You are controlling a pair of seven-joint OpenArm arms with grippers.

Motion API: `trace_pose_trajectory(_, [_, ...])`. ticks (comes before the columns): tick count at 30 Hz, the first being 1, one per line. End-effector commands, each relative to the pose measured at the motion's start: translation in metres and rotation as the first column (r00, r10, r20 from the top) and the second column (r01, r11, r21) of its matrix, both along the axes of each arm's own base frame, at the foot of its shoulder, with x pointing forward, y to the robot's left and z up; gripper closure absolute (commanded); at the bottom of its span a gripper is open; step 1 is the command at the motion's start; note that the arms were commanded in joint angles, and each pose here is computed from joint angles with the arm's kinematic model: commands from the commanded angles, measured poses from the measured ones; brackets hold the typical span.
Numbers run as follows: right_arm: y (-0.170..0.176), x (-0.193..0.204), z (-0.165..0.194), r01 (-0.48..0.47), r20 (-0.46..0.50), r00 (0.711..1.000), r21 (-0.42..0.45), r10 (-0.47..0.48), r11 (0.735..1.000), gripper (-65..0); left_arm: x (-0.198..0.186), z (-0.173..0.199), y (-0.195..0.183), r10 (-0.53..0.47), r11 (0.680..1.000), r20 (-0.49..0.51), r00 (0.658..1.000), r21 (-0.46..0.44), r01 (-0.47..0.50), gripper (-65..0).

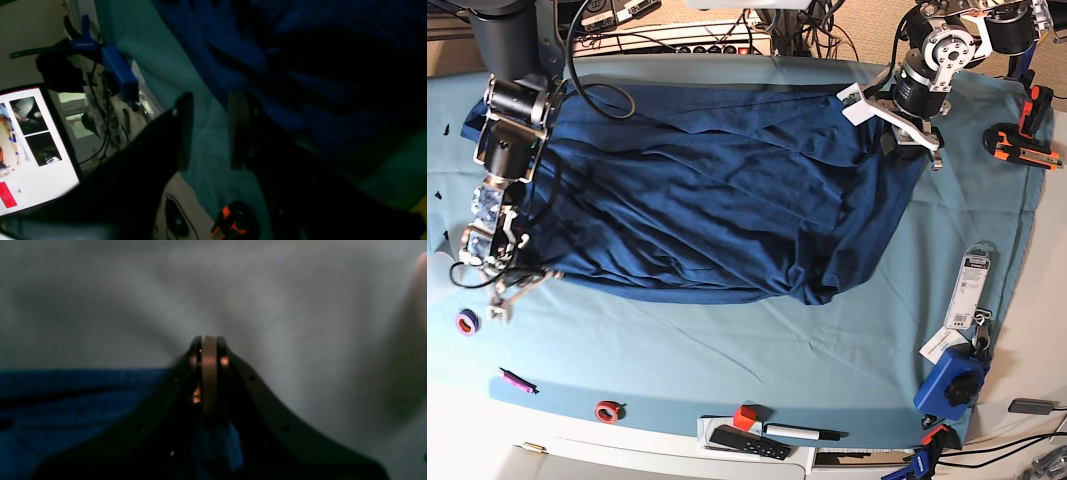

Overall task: Layout the t-shirt on the table in an organized manner, then fold the t-shirt properly
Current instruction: 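Move the left gripper to the shirt's hem corner and grasp it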

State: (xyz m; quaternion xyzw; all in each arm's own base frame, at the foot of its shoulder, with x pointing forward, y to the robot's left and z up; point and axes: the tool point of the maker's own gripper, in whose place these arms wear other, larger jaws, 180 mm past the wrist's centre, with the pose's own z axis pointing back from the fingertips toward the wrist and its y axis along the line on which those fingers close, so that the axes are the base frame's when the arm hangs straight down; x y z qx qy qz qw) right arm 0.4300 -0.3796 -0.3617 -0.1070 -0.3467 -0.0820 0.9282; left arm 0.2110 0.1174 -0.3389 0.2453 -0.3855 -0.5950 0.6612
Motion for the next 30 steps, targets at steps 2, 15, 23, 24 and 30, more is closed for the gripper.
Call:
trace_pose_trajectory(2, [-0.020, 0.018, 0.037, 0.038, 0.098, 0.995, -0.047, -0.033, 0.998, 0.0, 0.007, 0.011, 0.001, -0.006, 1.000, 0.046, 0.999, -0.005, 0.006, -18.9])
trace_pose_trajectory(15, [-0.023, 0.016, 0.037, 0.061, 0.088, 0.995, -0.055, -0.056, 0.997, 0.0, 0.101, 0.079, 0.000, 0.104, 0.978, 0.195, 0.975, -0.199, -0.064, -17.9])
trace_pose_trajectory(23, [-0.022, 0.015, 0.036, 0.061, 0.083, 0.995, -0.053, -0.056, 0.997, 0.0, 0.157, 0.053, -0.038, 0.106, 0.738, -0.207, 0.973, -0.639, -0.216, -17.8])
trace_pose_trajectory(24, [-0.022, 0.015, 0.035, 0.060, 0.082, 0.995, -0.052, -0.056, 0.997, 0.0, 0.165, 0.045, -0.038, 0.108, 0.695, -0.260, 0.960, -0.670, -0.260, -17.9])
trace_pose_trajectory(30, [-0.013, 0.013, 0.025, 0.046, 0.078, 0.996, -0.037, -0.043, 0.998, 0.0, 0.198, 0.001, -0.046, 0.016, 0.490, -0.554, 0.832, -0.721, -0.489, -31.9])
